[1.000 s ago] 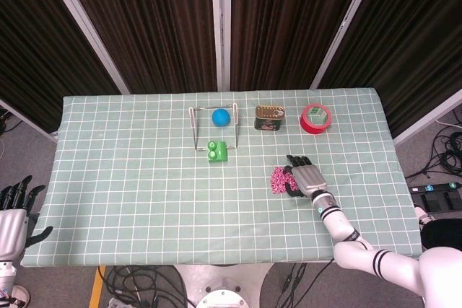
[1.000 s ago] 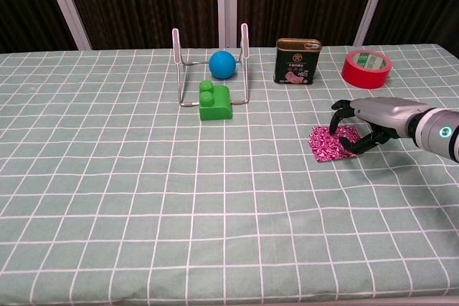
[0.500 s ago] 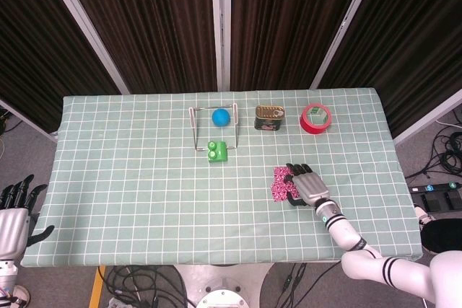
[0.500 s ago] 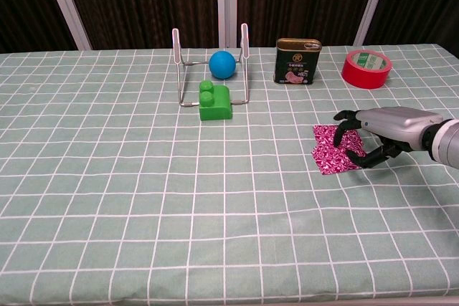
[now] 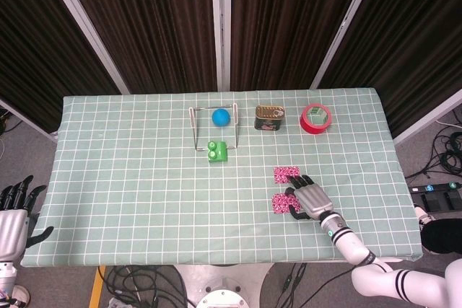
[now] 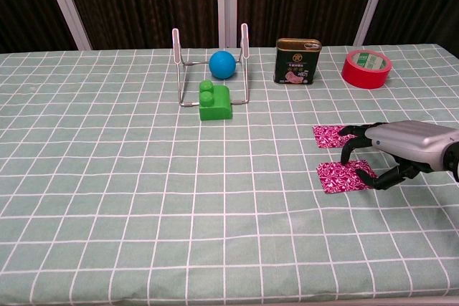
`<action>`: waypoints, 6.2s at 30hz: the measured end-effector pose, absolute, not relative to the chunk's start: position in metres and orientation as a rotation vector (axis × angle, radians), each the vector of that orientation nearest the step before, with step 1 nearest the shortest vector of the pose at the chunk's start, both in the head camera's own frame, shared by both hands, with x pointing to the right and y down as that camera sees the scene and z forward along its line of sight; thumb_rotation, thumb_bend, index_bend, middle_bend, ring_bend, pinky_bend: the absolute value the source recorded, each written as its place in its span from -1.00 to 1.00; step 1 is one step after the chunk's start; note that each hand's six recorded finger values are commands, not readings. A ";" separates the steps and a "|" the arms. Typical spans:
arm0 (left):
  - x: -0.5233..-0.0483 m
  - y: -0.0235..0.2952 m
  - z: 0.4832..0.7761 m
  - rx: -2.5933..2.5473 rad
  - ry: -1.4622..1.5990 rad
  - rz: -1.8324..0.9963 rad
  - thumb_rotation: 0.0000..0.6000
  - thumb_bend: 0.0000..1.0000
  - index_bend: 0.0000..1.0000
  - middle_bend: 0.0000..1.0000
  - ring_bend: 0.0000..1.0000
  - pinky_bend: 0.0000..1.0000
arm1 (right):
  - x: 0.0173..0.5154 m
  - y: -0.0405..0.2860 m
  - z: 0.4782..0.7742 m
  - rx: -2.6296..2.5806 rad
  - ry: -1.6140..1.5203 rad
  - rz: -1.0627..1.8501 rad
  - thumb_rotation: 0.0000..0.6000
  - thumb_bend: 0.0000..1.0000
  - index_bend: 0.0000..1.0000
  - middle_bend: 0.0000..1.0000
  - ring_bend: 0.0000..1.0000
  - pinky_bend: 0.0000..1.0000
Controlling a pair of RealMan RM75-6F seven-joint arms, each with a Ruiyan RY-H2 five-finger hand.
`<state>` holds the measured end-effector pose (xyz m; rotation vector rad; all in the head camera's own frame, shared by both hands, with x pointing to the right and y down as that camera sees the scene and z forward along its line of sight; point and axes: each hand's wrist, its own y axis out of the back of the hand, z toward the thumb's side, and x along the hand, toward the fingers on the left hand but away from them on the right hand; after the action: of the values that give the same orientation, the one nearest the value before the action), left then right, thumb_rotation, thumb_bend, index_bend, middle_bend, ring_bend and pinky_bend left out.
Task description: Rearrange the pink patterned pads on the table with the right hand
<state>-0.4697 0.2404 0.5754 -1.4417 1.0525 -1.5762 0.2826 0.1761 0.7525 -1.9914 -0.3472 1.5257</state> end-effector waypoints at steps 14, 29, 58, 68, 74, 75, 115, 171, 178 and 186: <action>-0.473 0.245 0.577 -1.443 1.056 -1.570 1.00 -0.93 -0.50 -0.70 -0.77 -0.74 | 0.306 0.180 0.742 -1.983 -0.390 1.550 0.15 -0.02 -0.42 -1.00 -1.00 -1.00; -0.471 0.244 0.577 -1.445 1.057 -1.563 1.00 -0.93 -0.50 -0.70 -0.77 -0.75 | 0.319 0.190 0.744 -1.993 -0.388 1.577 0.15 -0.02 -0.42 -1.00 -1.00 -1.00; -0.474 0.246 0.578 -1.445 1.070 -1.563 1.00 -0.93 -0.50 -0.70 -0.77 -0.74 | 0.273 0.204 0.747 -2.059 -0.329 1.470 0.15 -0.02 -0.42 -1.00 -1.00 -1.00; -0.477 0.248 0.579 -1.445 1.076 -1.570 1.00 -0.93 -0.50 -0.70 -0.77 -0.75 | 0.252 0.208 0.748 -2.080 -0.297 1.423 0.15 -0.02 -0.42 -1.00 -1.00 -1.00; -0.477 0.247 0.580 -1.446 1.078 -1.569 1.00 -0.93 -0.50 -0.70 -0.77 -0.74 | 0.243 0.209 0.746 -2.090 -0.289 1.397 0.17 -0.02 -0.42 -1.00 -1.00 -1.00; -0.476 0.247 0.580 -1.446 1.079 -1.569 1.00 -0.93 -0.50 -0.70 -0.77 -0.74 | 0.242 0.209 0.744 -2.091 -0.293 1.391 0.16 -0.02 -0.42 -1.00 -1.00 -1.00; -0.475 0.246 0.579 -1.451 1.079 -1.590 1.00 -0.93 -0.50 -0.70 -0.77 -0.74 | 0.255 0.100 0.794 -1.830 -0.531 1.606 0.89 -0.76 -0.33 -0.95 -1.00 -1.00; -0.478 0.252 0.577 -1.452 1.092 -1.586 1.00 -0.93 -0.50 -0.70 -0.77 -0.74 | 0.189 0.148 0.739 -2.018 -0.443 1.385 0.97 -0.64 -0.23 -0.93 -1.00 -1.00; -0.477 0.253 0.578 -1.457 1.092 -1.580 1.00 -0.93 -0.50 -0.70 -0.77 -0.75 | 0.175 0.168 0.744 -2.032 -0.412 1.397 0.95 -0.64 -0.25 -0.93 -1.00 -1.00; -0.481 0.256 0.579 -1.459 1.093 -1.576 1.00 -0.93 -0.50 -0.70 -0.77 -0.74 | 0.171 0.184 0.745 -2.038 -0.421 1.420 0.85 -0.65 -0.25 -0.93 -1.00 -1.00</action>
<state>-0.4810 0.2563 0.5791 -1.4594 1.0932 -1.5756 0.1711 0.1836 0.7449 -2.0382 -0.4208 1.4204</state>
